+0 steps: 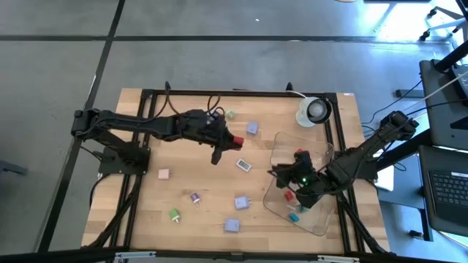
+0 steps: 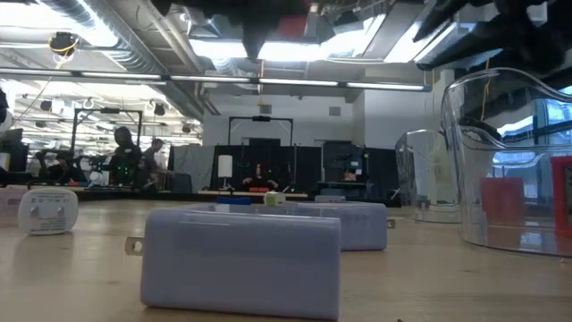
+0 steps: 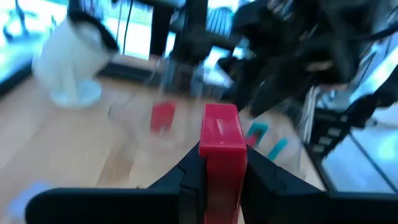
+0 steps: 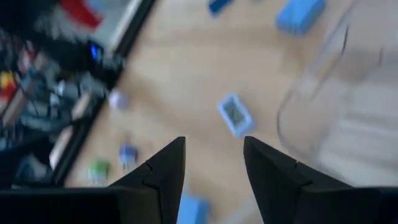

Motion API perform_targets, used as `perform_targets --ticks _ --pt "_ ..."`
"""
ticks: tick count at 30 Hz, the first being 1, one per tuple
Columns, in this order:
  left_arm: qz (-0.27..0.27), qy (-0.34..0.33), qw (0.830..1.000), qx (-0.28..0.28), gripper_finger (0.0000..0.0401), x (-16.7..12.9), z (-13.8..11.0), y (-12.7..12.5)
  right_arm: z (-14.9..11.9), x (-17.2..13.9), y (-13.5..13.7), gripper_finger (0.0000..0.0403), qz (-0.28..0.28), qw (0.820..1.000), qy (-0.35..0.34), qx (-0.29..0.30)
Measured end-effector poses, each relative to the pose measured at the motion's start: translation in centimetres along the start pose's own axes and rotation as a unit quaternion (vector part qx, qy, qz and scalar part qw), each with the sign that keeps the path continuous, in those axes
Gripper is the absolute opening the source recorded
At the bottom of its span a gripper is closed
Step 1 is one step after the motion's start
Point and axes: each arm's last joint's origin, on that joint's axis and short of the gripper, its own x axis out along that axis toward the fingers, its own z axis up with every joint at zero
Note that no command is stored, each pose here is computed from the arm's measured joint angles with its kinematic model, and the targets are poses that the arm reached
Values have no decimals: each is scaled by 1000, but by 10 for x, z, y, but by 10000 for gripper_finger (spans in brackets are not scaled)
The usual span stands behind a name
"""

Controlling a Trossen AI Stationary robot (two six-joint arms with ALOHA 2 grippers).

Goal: Pick & Place Office items
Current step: Put the red digital timer into the bottom transparent bin

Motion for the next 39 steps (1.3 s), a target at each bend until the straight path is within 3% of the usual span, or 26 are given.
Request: perform_targets --ticks 4,8,15,20,27,31,39 --pt "-13 -49 999 11 58 1 7 -13 7 4 2 166 7 998 -66 10" --pt "-19 -74 997 16 58 1 10 -23 10 7 8 166 24 996 -85 15" --pt "-15 -122 992 19 58 -12 22 -33 18 12 34 166 87 990 -93 -56" --pt "-21 -145 989 20 58 -25 31 -37 31 14 54 166 145 975 -111 -129" --pt "-33 -192 981 24 58 -43 45 -44 50 11 74 166 216 940 -163 -209" --pt "-36 -204 978 24 58 -50 49 -45 57 11 78 166 228 928 -188 -228" --pt "-30 -205 978 23 58 -50 49 -45 69 19 80 168 241 923 -197 -229"
